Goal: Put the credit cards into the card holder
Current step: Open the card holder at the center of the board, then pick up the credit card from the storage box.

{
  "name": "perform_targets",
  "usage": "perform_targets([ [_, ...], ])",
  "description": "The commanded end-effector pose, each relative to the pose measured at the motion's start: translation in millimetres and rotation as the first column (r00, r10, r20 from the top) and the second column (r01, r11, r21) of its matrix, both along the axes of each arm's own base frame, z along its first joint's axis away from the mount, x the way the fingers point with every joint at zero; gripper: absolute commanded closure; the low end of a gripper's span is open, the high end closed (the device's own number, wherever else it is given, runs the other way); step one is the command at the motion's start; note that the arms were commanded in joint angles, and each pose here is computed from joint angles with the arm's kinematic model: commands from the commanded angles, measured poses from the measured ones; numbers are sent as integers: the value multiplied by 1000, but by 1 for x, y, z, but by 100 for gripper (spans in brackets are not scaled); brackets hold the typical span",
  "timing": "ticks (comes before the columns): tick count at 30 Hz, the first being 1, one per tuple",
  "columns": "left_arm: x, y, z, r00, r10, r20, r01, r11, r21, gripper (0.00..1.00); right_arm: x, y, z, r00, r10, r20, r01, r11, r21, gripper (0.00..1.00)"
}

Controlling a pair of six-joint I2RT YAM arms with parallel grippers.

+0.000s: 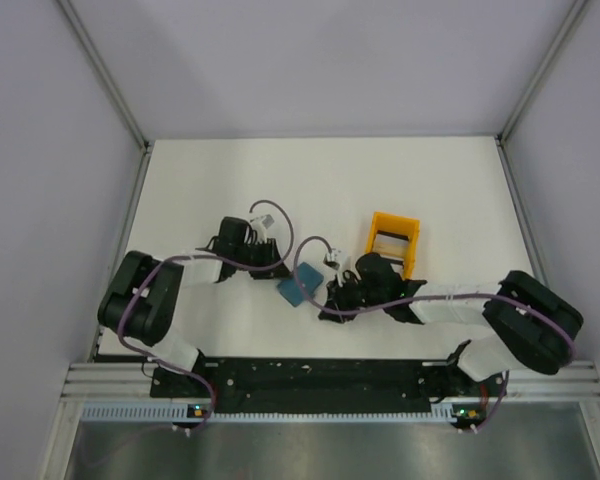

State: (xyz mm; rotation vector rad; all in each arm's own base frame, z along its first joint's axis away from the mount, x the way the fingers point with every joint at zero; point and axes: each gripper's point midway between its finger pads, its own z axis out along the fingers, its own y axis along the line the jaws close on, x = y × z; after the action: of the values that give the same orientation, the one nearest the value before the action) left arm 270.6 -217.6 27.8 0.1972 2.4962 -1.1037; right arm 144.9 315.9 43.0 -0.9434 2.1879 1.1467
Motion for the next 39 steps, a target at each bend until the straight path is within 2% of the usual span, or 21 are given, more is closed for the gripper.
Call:
perform_targets([
  [1,8,10,15,996,35,86,-38,999,36,60,41,-10,28,966,-246,74,246,969,14,71],
  [3,6,11,22,994,36,102,-41,998,40,56,55,-13,42,945,-310,105,308,951,27,69],
  [5,3,15,25,993,44,114,-50,997,51,24,73,-20,54,905,-407,125,409,913,16,68],
  [7,2,20,28,989,63,133,-73,995,69,21,92,-34,60,853,-503,136,508,861,-4,68],
  [8,2,22,31,987,73,145,-85,994,73,18,104,-50,61,797,-588,137,597,801,-31,68],
  [9,2,23,35,984,80,157,-92,993,72,14,112,-59,68,763,-633,134,641,768,-22,67],
  [10,3,24,41,980,85,178,-98,993,67,2,118,-67,75,734,-666,135,673,740,-4,62],
  [11,3,24,46,977,86,197,-101,993,66,2,123,-76,80,703,-695,151,703,711,1,50],
  [12,6,27,52,969,99,227,-120,989,81,2,128,-82,88,675,-717,174,727,687,12,47],
  [18,9,14,88,932,44,359,-106,983,153,2,138,-122,87,649,-717,255,752,655,-73,46],
  [22,6,-26,111,913,-41,405,-19,990,143,2,146,-167,93,554,-779,293,827,556,-86,45],
  [25,5,-64,124,896,-98,433,41,989,139,2,148,-194,104,464,-820,334,879,475,-54,39],
  [31,4,-129,110,894,-200,401,139,974,176,2,152,-238,104,344,-876,339,939,333,-93,35],
  [35,2,-154,96,907,-225,355,176,970,167,2,147,-240,81,374,-906,199,926,353,-131,35],
  [39,4,-162,82,921,-214,326,171,973,155,2,139,-222,65,458,-881,119,885,440,-149,36],
])
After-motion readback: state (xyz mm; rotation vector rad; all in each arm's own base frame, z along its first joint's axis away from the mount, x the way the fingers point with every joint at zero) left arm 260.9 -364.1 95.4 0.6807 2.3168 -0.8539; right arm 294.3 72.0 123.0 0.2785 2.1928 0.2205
